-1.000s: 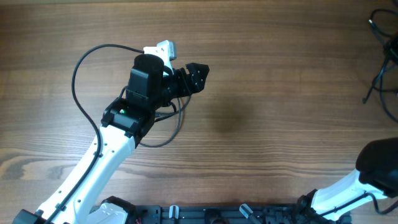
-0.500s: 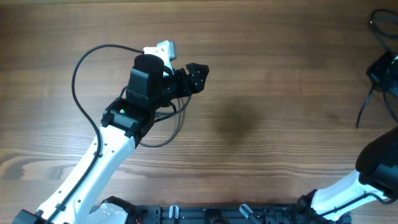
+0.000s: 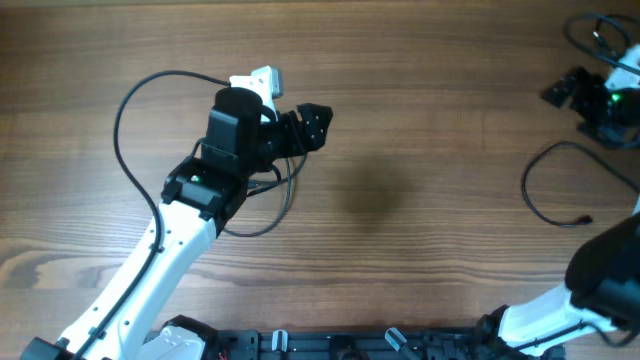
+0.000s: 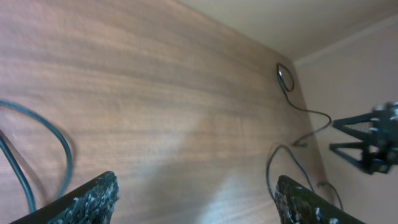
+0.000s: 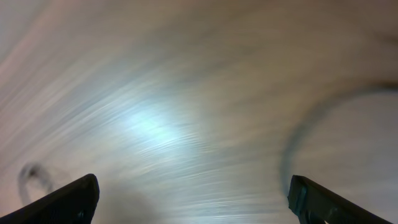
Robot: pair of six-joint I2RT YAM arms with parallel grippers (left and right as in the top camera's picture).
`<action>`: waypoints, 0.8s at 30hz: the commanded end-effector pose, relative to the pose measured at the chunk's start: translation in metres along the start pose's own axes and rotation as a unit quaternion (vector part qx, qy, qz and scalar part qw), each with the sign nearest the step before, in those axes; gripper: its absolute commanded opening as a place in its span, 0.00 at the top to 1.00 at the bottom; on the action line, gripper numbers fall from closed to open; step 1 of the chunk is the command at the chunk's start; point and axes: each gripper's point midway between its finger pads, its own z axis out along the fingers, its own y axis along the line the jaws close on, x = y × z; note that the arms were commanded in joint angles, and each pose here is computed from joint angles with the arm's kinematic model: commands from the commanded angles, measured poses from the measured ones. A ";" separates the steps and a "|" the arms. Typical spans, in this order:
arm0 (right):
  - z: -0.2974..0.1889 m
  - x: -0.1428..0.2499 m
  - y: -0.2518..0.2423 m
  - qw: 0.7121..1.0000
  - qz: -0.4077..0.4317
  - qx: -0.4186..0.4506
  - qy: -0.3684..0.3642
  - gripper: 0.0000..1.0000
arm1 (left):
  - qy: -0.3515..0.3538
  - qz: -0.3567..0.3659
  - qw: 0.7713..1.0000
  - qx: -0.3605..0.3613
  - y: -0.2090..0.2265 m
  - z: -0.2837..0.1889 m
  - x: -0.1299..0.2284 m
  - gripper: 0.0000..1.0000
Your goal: Untangle cables
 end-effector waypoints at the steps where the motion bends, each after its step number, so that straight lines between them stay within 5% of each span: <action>1: -0.029 0.011 0.098 0.982 -0.150 -0.108 -0.027 0.00 | -0.074 0.027 0.996 -0.034 0.015 -0.027 -0.042 0.18; 8: 0.011 0.082 0.191 0.952 -0.254 -0.159 0.061 0.01 | -0.130 -0.041 0.973 -0.185 0.104 -0.086 -0.070 0.12; 13: 0.047 0.134 0.221 0.962 -0.242 -0.072 0.102 0.04 | -0.120 -0.092 0.942 -0.298 0.166 -0.117 -0.059 0.03; 17: 0.063 0.155 0.237 0.972 -0.220 0.009 0.078 0.01 | -0.131 -0.105 0.925 -0.342 0.188 -0.133 -0.060 0.00; 24: 0.099 0.223 0.291 0.973 -0.203 -0.009 0.106 0.00 | -0.140 -0.135 0.906 -0.376 0.213 -0.155 -0.059 0.00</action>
